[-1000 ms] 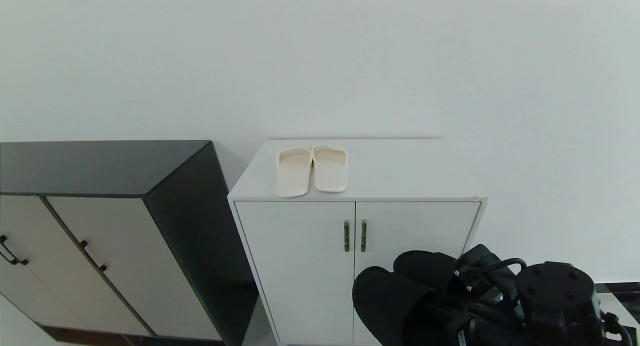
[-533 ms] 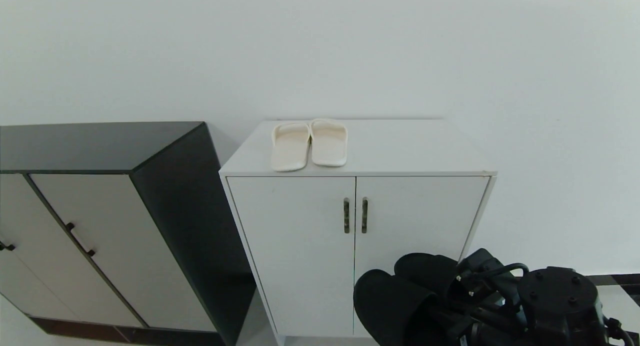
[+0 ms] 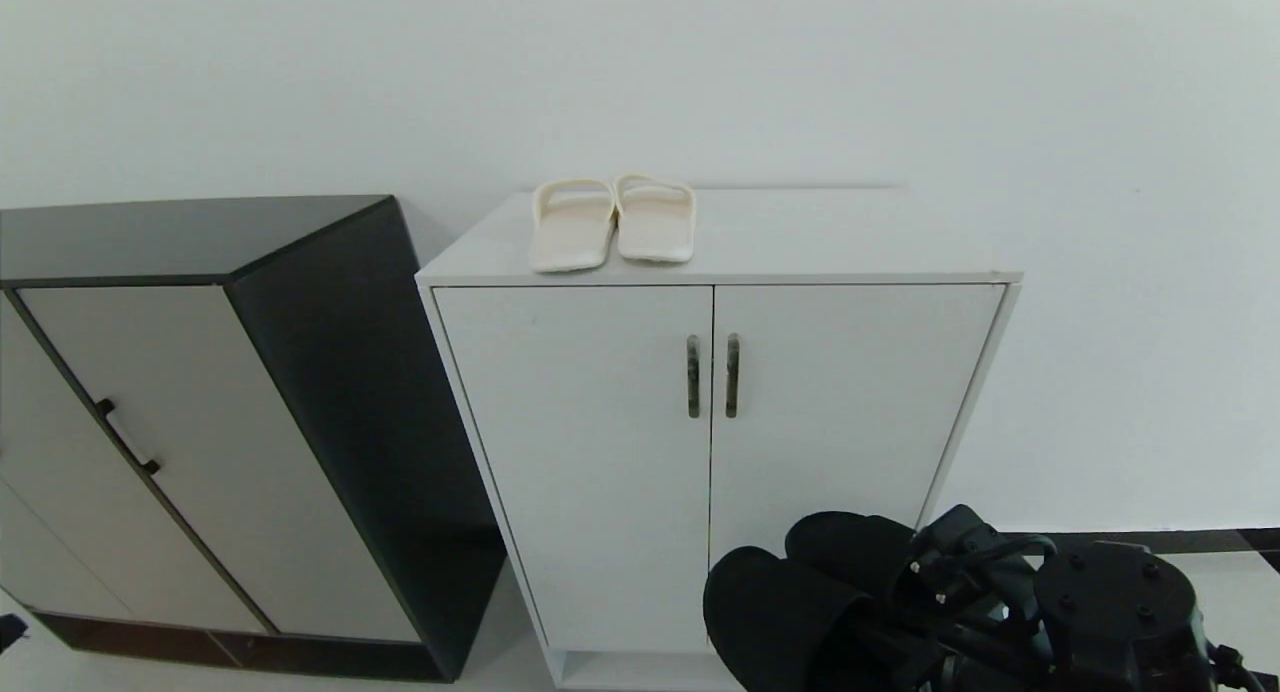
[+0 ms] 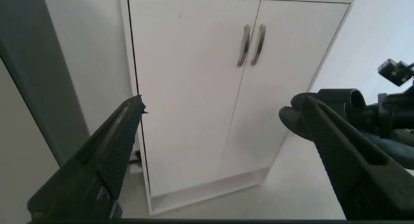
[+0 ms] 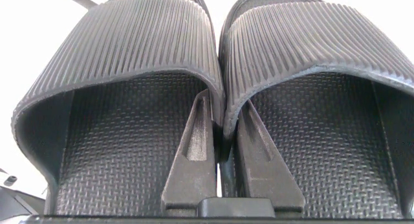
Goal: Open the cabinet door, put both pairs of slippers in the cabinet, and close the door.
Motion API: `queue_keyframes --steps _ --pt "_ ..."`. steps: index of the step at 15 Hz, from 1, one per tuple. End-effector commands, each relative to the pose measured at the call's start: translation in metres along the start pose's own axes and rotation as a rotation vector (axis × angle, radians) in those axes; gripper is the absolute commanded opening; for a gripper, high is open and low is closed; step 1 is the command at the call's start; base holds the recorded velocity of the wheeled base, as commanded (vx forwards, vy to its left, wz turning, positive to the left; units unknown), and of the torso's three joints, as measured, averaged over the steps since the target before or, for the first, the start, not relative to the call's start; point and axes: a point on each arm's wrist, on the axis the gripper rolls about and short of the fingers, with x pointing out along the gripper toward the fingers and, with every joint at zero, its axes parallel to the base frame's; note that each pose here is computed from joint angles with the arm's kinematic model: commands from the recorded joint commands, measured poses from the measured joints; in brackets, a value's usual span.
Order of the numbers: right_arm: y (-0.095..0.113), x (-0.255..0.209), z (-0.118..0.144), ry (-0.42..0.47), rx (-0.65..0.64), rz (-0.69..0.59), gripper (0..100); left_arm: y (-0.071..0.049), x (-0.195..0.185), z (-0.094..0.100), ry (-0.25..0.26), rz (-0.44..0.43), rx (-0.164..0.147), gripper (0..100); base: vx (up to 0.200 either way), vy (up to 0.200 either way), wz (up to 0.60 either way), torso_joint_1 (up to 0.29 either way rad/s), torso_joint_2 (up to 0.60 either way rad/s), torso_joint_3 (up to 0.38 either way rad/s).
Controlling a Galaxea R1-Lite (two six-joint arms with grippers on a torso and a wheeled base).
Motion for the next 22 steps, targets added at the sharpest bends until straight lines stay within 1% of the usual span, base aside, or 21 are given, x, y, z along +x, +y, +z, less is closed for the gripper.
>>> queue_keyframes --steps 1,3,4,5,6,7,10,11,13,14,15,16,17,18,19,20,22 --pt "0.001 0.000 -0.001 0.002 -0.002 0.002 0 0.007 0.022 0.003 0.061 0.008 -0.023 100 0.000 0.000 0.00 -0.154 0.47 0.310" --pt "0.002 0.000 -0.001 0.003 -0.005 0.009 0 0.013 0.039 0.006 0.090 0.010 -0.030 100 0.000 0.000 0.00 -0.139 0.48 0.332" --pt "0.002 0.000 -0.001 0.002 -0.005 0.008 0 0.016 0.046 0.008 0.094 0.011 -0.030 100 0.000 0.000 0.00 -0.139 0.47 0.339" --pt "0.002 -0.001 -0.001 0.001 -0.005 0.008 0 0.018 0.055 0.009 0.107 0.001 -0.032 100 0.000 0.000 0.00 -0.119 0.47 0.344" --pt "0.002 0.000 -0.001 0.002 -0.005 0.008 0 0.019 0.066 0.010 0.133 -0.030 -0.037 100 0.000 0.000 0.00 -0.110 0.46 0.334" --pt "0.002 0.000 -0.001 0.004 -0.005 0.007 0 0.019 0.077 0.011 0.142 -0.063 -0.036 100 0.000 0.000 0.00 -0.105 0.46 0.349" --pt "0.002 -0.001 -0.002 0.005 -0.006 0.006 0 0.018 0.103 0.014 0.140 -0.120 -0.032 100 0.000 0.000 0.00 -0.075 0.45 0.364" --pt "0.002 -0.001 -0.002 0.009 -0.006 0.010 0 0.017 0.113 0.013 0.152 -0.141 -0.035 100 0.000 0.000 0.00 -0.041 0.43 0.393" --pt "0.002 -0.001 -0.004 0.015 -0.008 0.012 0 0.013 0.133 0.017 0.155 -0.188 -0.031 100 0.000 0.000 0.00 -0.024 0.40 0.371" --pt "0.002 -0.001 -0.004 0.015 -0.008 0.012 0 0.009 0.140 0.016 0.160 -0.216 -0.023 100 0.000 0.000 0.00 -0.007 0.21 0.198" --pt "0.002 -0.001 -0.004 0.016 -0.008 0.015 0 0.004 0.150 0.020 0.140 -0.219 -0.015 100 0.000 0.000 0.00 0.002 0.11 0.115" --pt "0.002 -0.001 -0.004 0.016 -0.008 0.016 0 -0.004 0.163 0.027 0.120 -0.220 -0.008 100 0.000 0.000 0.00 0.007 0.07 0.041" --pt "0.001 0.000 -0.003 0.014 -0.005 0.015 0 -0.013 0.178 0.031 0.119 -0.231 -0.004 100 0.000 0.000 0.00 0.000 0.00 0.000" --pt "0.001 -0.001 -0.003 0.010 -0.004 0.016 0 -0.022 0.189 0.033 0.125 -0.267 -0.001 100 0.000 0.000 0.00 0.000 0.00 0.000" --pt "0.002 -0.001 -0.002 0.003 -0.002 0.017 0 -0.037 0.200 0.035 0.132 -0.326 0.000 100 0.000 0.000 0.00 0.000 0.00 0.000" --pt "0.001 -0.001 -0.002 0.000 0.000 0.015 0 -0.049 0.211 0.038 0.131 -0.366 -0.013 100 0.000 0.000 0.00 0.000 0.00 0.000" --pt "0.002 -0.001 -0.001 -0.004 0.000 0.028 0 -0.069 0.232 0.053 0.098 -0.437 -0.068 100 0.000 0.000 0.00 0.000 0.00 0.000"
